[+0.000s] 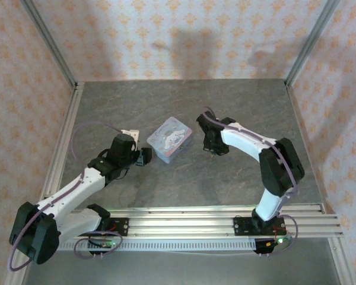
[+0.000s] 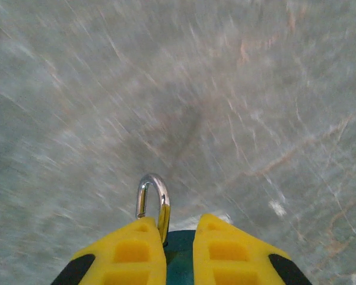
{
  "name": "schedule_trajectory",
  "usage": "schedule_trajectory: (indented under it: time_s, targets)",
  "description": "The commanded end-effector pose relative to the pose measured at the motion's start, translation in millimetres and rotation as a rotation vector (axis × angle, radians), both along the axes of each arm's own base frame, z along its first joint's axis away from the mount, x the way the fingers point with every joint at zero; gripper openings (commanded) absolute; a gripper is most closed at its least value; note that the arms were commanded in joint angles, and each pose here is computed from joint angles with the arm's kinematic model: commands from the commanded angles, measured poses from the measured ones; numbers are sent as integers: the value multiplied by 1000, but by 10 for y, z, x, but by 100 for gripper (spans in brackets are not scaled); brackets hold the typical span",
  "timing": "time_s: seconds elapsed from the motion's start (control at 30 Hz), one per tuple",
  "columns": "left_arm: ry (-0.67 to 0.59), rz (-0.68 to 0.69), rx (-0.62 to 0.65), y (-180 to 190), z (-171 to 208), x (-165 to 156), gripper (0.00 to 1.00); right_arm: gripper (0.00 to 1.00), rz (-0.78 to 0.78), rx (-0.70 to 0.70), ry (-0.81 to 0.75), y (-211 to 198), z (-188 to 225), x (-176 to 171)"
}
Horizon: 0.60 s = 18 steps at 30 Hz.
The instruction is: Unlock the padlock with the key
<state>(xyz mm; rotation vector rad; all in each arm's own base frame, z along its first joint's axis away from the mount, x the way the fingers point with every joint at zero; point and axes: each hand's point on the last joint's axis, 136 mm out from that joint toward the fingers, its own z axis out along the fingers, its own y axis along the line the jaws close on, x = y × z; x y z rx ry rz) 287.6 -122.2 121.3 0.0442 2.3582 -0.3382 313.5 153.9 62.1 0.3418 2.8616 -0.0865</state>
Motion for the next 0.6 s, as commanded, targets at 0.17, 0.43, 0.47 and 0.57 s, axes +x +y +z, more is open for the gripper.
schedule_trajectory:
  time_s: [0.17, 0.43, 0.47, 0.57]
  targets:
    - [19, 104, 66, 276, 104, -107, 81, 0, 93, -53, 140, -47, -154, -210]
    - [-7, 134, 61, 377, 168, -221, 82, 24, 107, -42, 140, -3, -168, -170]
    - [-5, 134, 61, 379, 171, -232, 82, 28, 110, -42, 139, 0, -160, -165]
    - [-6, 138, 59, 391, 200, -250, 82, 36, 118, -38, 128, 12, -112, -145]
